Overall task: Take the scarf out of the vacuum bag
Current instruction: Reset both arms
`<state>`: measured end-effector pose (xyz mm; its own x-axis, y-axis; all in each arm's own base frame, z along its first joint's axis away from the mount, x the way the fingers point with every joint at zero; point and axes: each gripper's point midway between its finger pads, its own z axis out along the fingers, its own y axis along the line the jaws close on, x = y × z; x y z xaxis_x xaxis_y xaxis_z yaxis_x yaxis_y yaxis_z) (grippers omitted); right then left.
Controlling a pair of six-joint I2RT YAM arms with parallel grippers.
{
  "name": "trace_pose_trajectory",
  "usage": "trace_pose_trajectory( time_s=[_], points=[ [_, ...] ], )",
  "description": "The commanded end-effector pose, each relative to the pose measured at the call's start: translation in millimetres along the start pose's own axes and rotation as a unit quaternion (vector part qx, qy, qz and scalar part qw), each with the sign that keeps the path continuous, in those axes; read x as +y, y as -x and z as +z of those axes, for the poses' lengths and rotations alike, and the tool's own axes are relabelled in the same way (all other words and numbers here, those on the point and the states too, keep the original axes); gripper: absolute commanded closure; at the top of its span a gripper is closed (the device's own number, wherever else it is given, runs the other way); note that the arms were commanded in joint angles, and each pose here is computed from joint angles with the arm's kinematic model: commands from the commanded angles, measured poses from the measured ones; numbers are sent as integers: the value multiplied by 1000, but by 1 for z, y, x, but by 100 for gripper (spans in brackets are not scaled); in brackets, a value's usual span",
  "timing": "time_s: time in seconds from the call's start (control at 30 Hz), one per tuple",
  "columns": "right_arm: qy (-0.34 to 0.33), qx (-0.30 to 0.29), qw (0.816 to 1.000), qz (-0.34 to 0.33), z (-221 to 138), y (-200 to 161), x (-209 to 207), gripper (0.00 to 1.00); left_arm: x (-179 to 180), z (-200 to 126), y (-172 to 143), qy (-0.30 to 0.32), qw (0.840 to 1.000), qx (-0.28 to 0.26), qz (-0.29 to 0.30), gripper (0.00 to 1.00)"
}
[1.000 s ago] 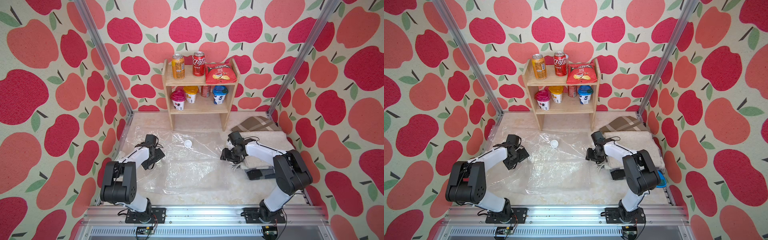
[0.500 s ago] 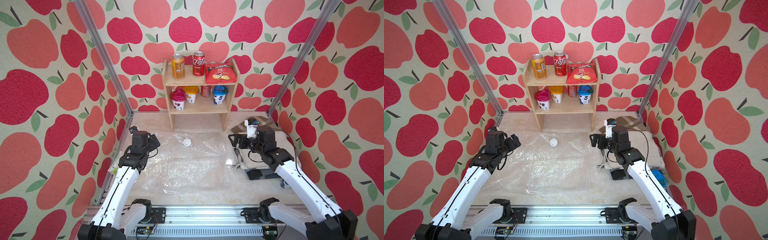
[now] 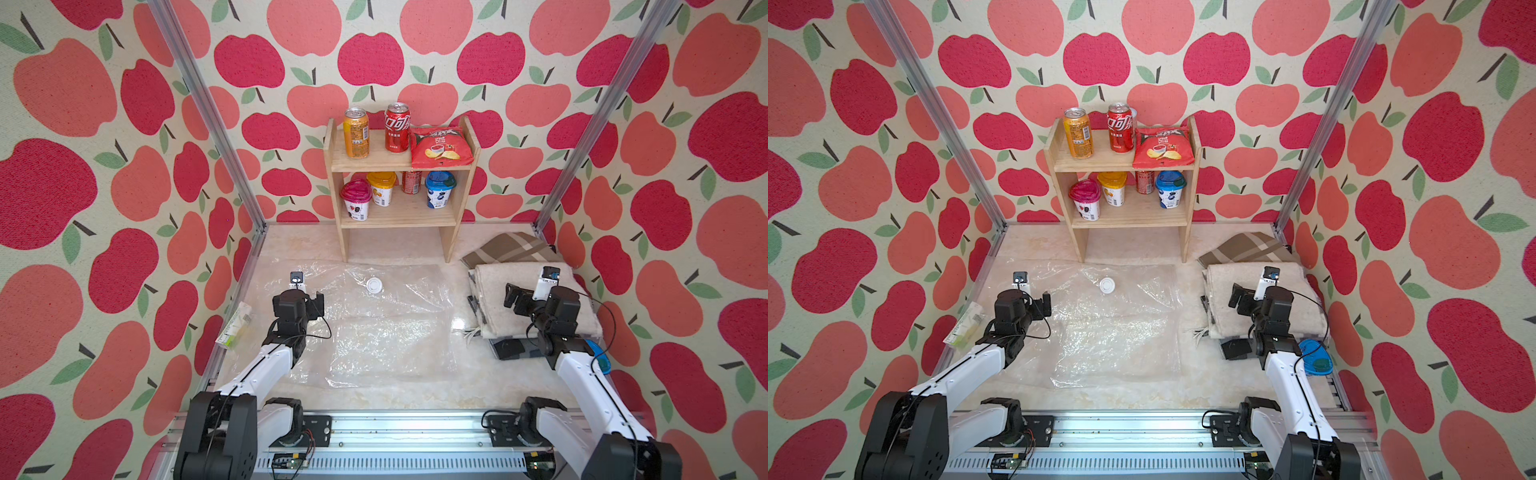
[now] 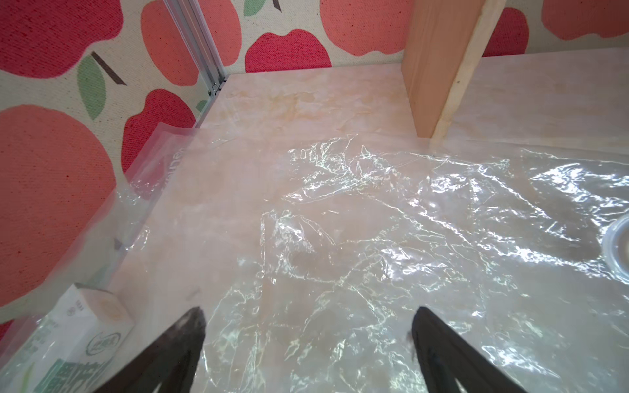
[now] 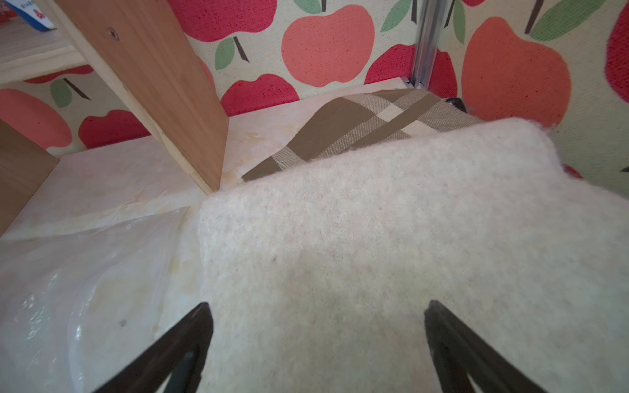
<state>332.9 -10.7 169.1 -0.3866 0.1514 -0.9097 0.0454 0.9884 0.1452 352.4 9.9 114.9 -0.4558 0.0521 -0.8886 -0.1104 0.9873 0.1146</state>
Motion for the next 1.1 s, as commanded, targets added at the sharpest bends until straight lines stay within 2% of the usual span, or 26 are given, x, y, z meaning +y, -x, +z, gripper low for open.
trace_pose_trajectory(
  time_s=[0.0,0.13,0.2,0.33,0.37,0.43,0.5,0.63,0.77,0.87,1.07],
  points=[
    [28,-66,997,-18,-3,11,3,0,8,10,21,-7,996,-72,-52,3],
    [54,-114,991,-41,-2,3,10,0,0,22,11,-25,995,-88,-40,3],
    [75,-126,988,-55,0,-6,16,0,-13,24,-7,-46,995,-87,-18,3],
    [94,-137,985,-52,6,-24,19,0,-34,31,-10,-51,994,-94,37,2],
    [96,-128,986,-48,10,-31,19,0,-38,34,-13,-51,995,-78,45,2],
    [108,-130,984,-53,14,-33,23,0,-28,50,-6,-46,998,-48,17,2],
    [109,-101,987,-55,29,-29,23,0,-20,53,-10,-56,998,-35,-9,3],
    [111,-32,992,-40,61,-32,24,0,-20,53,-10,-53,998,-35,-7,3],
    [94,-90,990,-51,66,-48,26,0,-20,53,-10,-53,998,-35,-8,2],
    [93,-37,992,-72,76,-55,32,0,-20,53,-9,-53,998,-36,-8,3],
    [36,-39,995,-80,83,-52,24,0,-20,53,-10,-53,998,-35,-8,2]
  ],
)
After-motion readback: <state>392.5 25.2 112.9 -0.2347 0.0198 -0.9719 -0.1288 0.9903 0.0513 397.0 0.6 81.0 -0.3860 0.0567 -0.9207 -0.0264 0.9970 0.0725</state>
